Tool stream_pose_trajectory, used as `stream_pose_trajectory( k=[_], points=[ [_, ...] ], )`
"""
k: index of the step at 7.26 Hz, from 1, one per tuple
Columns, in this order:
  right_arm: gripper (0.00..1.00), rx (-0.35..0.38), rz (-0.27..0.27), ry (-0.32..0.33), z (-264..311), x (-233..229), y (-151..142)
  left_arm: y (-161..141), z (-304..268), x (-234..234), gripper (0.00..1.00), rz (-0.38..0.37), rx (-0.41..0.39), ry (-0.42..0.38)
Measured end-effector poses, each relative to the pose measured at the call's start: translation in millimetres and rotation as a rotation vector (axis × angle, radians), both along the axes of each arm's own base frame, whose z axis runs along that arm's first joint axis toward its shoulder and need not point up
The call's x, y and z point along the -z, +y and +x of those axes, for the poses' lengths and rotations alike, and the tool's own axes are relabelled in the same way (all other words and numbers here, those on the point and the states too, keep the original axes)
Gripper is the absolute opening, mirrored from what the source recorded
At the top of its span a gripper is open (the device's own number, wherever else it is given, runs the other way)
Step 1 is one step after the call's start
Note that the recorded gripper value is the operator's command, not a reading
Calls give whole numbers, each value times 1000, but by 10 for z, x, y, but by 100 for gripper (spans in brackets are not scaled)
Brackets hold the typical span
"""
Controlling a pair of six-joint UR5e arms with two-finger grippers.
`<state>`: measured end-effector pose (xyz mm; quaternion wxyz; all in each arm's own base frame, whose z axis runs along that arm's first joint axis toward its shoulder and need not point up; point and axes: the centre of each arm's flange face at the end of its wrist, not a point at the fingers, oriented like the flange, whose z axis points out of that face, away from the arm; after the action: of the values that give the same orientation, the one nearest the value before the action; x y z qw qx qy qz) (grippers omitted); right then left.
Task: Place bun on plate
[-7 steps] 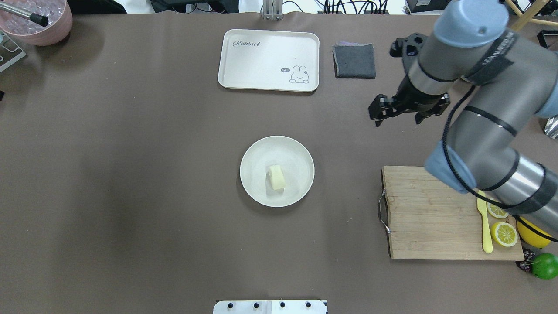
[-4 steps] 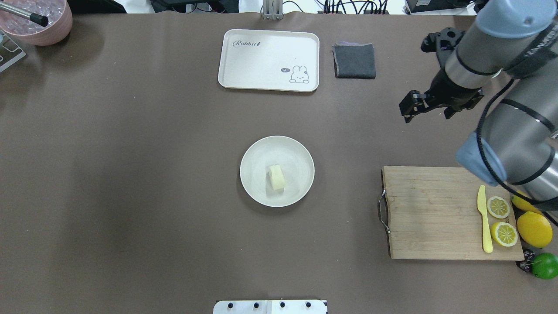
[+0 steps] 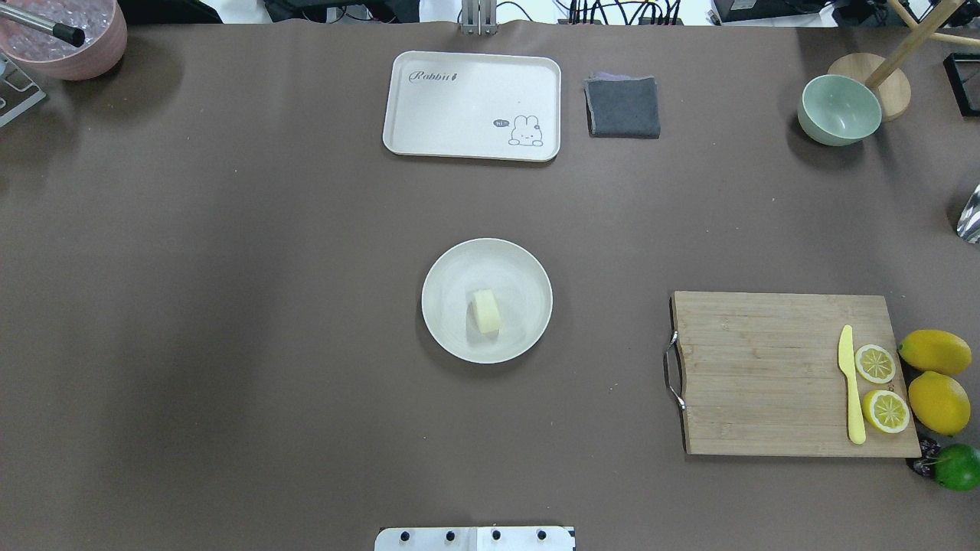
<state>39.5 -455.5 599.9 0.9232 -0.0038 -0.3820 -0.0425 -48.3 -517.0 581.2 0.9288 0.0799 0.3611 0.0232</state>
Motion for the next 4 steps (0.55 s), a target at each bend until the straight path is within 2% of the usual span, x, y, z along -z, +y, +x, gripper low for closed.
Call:
stream_pose_trajectory(
  k=[2, 4],
  points=[
    [100, -37, -33, -10, 276, -370, 279, 30, 17, -59, 98, -13, -5, 22],
    [100, -51, -29, -13, 335, -442, 371, 33, 19, -67, 98, -15, -5, 23]
  ],
)
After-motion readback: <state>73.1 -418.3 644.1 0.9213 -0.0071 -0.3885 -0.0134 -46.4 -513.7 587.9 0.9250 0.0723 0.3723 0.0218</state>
